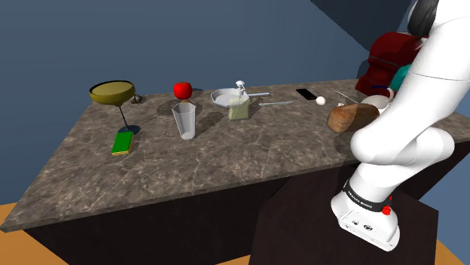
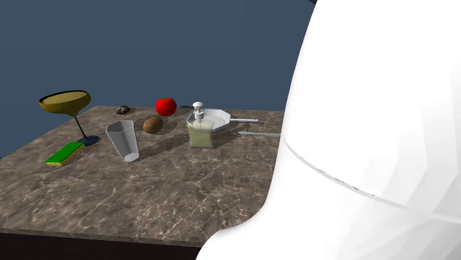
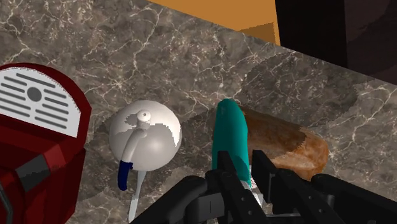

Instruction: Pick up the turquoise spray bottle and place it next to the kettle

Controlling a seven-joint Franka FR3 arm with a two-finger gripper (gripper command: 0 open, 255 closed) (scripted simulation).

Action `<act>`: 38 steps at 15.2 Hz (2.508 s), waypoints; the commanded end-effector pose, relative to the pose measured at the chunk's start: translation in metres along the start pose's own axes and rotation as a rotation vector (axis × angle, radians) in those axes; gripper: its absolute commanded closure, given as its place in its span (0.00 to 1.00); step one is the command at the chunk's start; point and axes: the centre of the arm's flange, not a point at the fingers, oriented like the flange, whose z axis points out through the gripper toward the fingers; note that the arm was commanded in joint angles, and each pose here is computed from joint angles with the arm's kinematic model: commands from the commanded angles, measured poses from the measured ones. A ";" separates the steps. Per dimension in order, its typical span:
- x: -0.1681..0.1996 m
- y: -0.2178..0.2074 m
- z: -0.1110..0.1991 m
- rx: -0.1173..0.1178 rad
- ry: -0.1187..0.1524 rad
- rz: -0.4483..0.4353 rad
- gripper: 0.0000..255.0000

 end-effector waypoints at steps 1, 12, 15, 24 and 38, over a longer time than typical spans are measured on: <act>-0.001 -0.002 0.010 -0.001 0.000 0.000 1.00; -0.006 -0.007 0.068 -0.001 0.000 0.000 1.00; -0.007 -0.008 0.084 -0.001 0.000 0.000 1.00; -0.010 -0.013 0.131 -0.001 0.000 0.000 1.00; -0.016 -0.020 0.204 -0.001 0.000 0.000 1.00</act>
